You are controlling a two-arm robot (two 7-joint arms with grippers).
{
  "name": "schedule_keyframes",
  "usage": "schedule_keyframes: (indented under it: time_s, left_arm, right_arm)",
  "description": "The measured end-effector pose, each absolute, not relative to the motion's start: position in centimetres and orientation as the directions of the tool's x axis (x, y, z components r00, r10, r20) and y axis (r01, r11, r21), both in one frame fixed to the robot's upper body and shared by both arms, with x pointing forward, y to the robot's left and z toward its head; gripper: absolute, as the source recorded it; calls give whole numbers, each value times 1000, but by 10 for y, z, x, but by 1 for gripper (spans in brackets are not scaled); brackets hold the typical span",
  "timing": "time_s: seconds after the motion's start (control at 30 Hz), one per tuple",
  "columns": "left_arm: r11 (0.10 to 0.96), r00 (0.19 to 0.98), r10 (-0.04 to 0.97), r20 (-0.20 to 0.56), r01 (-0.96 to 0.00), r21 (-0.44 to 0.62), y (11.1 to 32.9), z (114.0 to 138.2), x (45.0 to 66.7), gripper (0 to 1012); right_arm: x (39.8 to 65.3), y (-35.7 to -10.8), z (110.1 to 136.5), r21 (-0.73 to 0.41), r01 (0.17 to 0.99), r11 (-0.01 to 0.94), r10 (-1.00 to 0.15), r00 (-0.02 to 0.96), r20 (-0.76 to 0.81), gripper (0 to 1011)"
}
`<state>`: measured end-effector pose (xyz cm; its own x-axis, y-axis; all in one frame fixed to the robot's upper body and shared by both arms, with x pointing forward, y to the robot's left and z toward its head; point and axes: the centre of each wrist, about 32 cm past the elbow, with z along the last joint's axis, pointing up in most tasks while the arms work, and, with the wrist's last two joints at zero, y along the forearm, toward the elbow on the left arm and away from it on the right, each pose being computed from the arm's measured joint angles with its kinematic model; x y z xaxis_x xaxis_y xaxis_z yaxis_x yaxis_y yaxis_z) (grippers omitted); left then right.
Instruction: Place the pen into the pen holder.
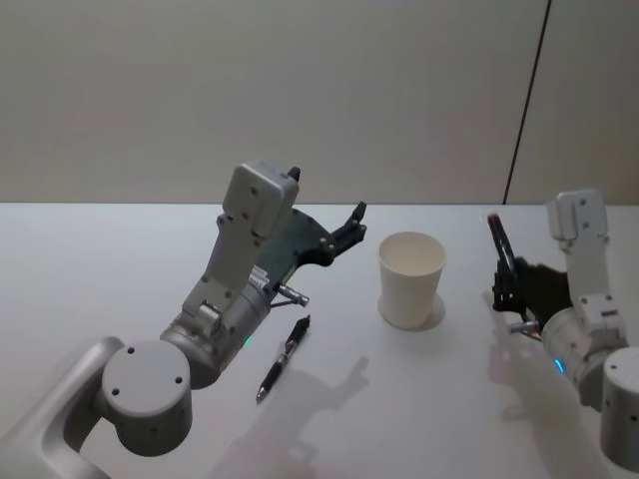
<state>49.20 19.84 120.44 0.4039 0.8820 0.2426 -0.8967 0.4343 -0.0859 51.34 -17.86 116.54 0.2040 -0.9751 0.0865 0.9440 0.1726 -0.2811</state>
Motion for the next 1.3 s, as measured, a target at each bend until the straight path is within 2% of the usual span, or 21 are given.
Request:
schedule_keyframes:
  time_s: [0.43,0.77,1.0,1.3]
  left_arm:
    - [434,404,882,243,-897,-86,198,1204,492,1003]
    - [434,404,882,243,-897,-86,198,1204,492,1003]
    - [434,404,882,243,-897,-86,198,1204,492,1003]
    - [434,404,882,242,-897,-86,198,1204,492,1003]
  right_arm:
    - [516,-180,1172,-86,970,229,-968,237,88,168]
    - [530,-174,1173,85,952,296,-952,286,105,168]
    - [546,-165,1170,164,923,348,-936,330,127,168]
    - [560,-155,1161,197,899,392,-918,366,155,168]
